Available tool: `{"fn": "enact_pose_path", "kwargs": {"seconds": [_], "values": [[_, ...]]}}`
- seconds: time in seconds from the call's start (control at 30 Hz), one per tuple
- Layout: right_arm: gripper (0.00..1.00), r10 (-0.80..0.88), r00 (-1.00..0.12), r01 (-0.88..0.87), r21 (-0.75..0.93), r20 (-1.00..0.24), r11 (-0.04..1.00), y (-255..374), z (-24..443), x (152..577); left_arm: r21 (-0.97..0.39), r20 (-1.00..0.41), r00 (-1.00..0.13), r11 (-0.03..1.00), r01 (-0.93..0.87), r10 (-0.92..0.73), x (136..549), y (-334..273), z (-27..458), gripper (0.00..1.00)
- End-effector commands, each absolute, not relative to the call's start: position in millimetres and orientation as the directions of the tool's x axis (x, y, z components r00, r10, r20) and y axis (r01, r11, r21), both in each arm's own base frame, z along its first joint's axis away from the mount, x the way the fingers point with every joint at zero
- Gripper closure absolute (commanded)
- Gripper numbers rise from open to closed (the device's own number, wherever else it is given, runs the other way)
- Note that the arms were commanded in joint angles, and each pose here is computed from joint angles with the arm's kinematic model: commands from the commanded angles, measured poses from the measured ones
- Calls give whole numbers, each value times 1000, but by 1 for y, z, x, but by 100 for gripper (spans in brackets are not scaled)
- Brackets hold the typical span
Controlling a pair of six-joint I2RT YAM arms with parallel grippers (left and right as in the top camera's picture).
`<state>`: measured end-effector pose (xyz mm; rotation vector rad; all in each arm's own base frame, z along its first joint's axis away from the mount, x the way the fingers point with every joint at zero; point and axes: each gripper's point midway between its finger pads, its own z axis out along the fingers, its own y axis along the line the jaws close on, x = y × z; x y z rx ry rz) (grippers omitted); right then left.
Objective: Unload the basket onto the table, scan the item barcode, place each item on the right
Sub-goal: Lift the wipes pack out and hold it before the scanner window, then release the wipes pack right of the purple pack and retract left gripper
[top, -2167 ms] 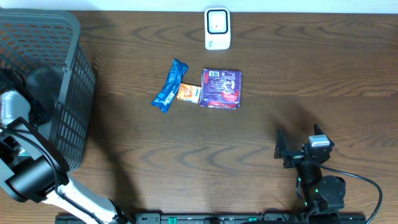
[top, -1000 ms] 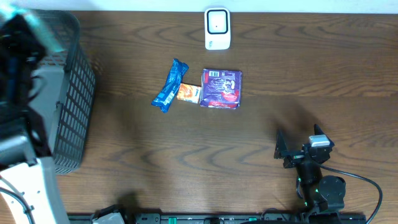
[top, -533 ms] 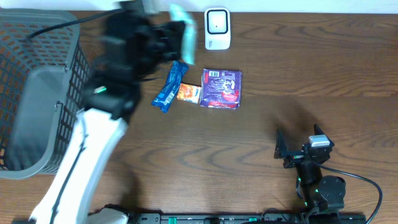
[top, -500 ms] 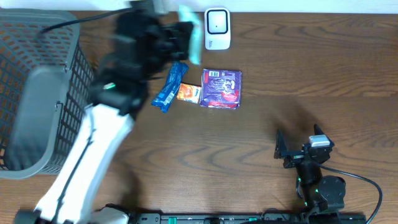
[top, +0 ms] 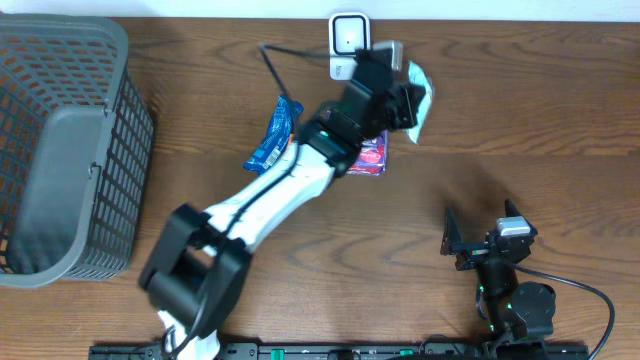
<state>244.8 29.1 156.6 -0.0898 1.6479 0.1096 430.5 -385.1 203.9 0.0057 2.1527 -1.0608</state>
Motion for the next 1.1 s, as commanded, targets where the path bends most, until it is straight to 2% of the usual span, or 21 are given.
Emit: {"fn": "enact_pose_path", "kwargs": {"seconds": [0.0, 0.1, 0.13, 0.2, 0.23, 0.53, 0.7, 0.8, 0.97, 1.07], "values": [[1, 21, -85, -109, 30, -996, 994, 26, 155, 245, -722, -543, -725, 677, 144, -424, 442, -385, 181, 92], [1, 21, -85, -109, 30, -996, 994, 26, 155, 245, -698, -551, -719, 707, 117, -424, 444, -386, 163, 92], [1, 21, -85, -109, 30, -996, 994, 26, 155, 245, -693, -552, -717, 712, 111, -425, 444, -385, 159, 88], [1, 21, -85, -109, 30, -996, 994, 26, 155, 245, -688, -551, -719, 718, 105, -424, 445, -385, 155, 58], [1, 21, -85, -109, 30, -996, 994, 26, 155, 245, -687, -553, -715, 720, 101, -427, 446, -383, 155, 54], [1, 21, -85, -109, 30, -996, 994, 26, 155, 245, -688, -556, -704, 720, 93, -441, 456, -370, 160, 54], [1, 21, -85, -109, 30, -996, 994, 26, 155, 245, -662, -608, -668, 738, 129, -429, 461, -350, 191, 53], [1, 21, -85, -109, 30, -996, 994, 26, 155, 245, -593, -672, -640, 788, 164, -372, 462, -322, 215, 51], [1, 21, -85, -109, 30, -996, 994, 26, 155, 245, -419, -714, -662, 897, 144, -227, 445, -249, 233, 41], [1, 21, -85, -109, 30, -996, 994, 26, 155, 245, -316, -647, -743, 947, 61, -168, 415, -192, 227, 25]]}}
